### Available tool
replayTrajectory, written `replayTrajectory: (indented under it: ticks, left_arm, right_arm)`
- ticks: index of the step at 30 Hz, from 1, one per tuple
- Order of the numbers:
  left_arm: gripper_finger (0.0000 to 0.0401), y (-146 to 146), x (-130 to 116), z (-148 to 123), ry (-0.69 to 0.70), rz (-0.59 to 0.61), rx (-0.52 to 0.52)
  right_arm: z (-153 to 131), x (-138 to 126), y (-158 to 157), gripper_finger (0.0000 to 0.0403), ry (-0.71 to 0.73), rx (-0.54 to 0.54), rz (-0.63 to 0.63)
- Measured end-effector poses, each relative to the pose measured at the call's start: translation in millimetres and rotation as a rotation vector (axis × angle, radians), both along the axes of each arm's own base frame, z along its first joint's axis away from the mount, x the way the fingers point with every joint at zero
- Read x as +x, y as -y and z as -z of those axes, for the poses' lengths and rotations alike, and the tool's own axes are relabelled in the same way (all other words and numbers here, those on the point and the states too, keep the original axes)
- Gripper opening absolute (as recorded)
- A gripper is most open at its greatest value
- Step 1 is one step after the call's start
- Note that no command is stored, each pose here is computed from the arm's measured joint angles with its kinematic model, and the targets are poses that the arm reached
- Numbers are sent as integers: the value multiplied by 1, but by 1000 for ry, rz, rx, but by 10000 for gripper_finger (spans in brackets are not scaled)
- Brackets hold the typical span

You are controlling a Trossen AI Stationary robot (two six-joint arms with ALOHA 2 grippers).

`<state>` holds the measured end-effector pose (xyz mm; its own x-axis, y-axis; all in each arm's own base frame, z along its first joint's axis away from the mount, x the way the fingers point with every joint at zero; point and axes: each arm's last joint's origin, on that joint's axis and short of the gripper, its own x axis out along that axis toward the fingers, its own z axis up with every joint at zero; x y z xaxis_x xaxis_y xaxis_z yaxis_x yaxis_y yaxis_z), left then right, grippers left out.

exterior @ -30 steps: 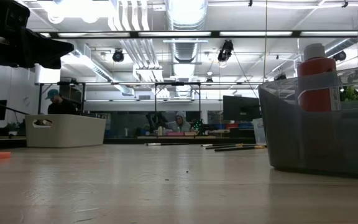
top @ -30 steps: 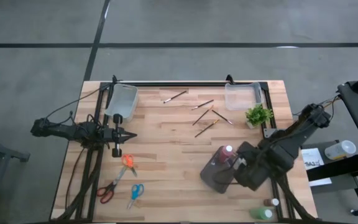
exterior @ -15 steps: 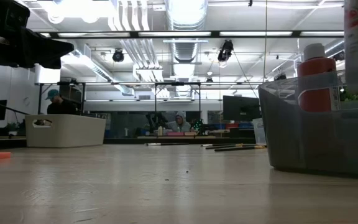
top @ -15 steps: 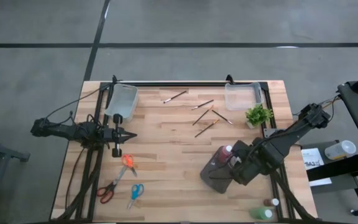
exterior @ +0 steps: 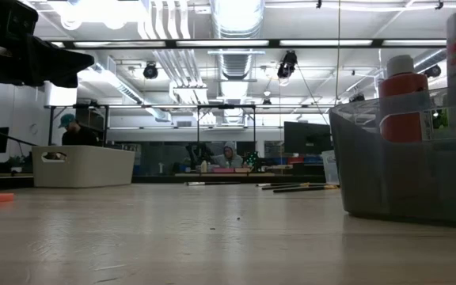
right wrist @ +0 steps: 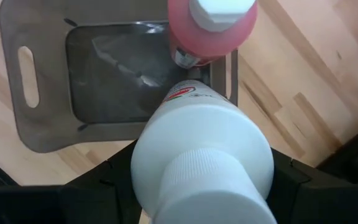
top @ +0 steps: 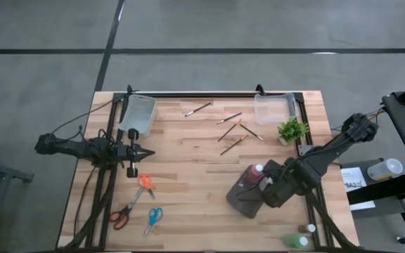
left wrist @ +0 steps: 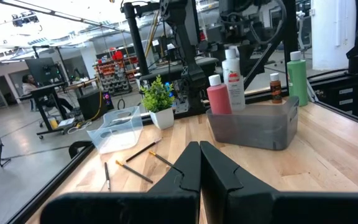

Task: Pick & Place Paint Supplies
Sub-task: Put the white paint bottle into the black bin

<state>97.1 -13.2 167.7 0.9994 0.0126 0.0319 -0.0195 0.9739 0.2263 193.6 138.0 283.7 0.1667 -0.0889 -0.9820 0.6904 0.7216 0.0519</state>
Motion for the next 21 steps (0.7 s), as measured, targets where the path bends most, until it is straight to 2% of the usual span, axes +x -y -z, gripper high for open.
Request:
replayTrajectory:
  ticks: [14, 21]
  left_arm:
    - [0, 0, 0, 0, 0, 1, 0]
    - [0, 0, 0, 0, 0, 0, 0]
  right_arm:
    - [43, -13, 8, 214, -1, 62, 34]
    - [48, -12, 11, 214, -19, 79, 48]
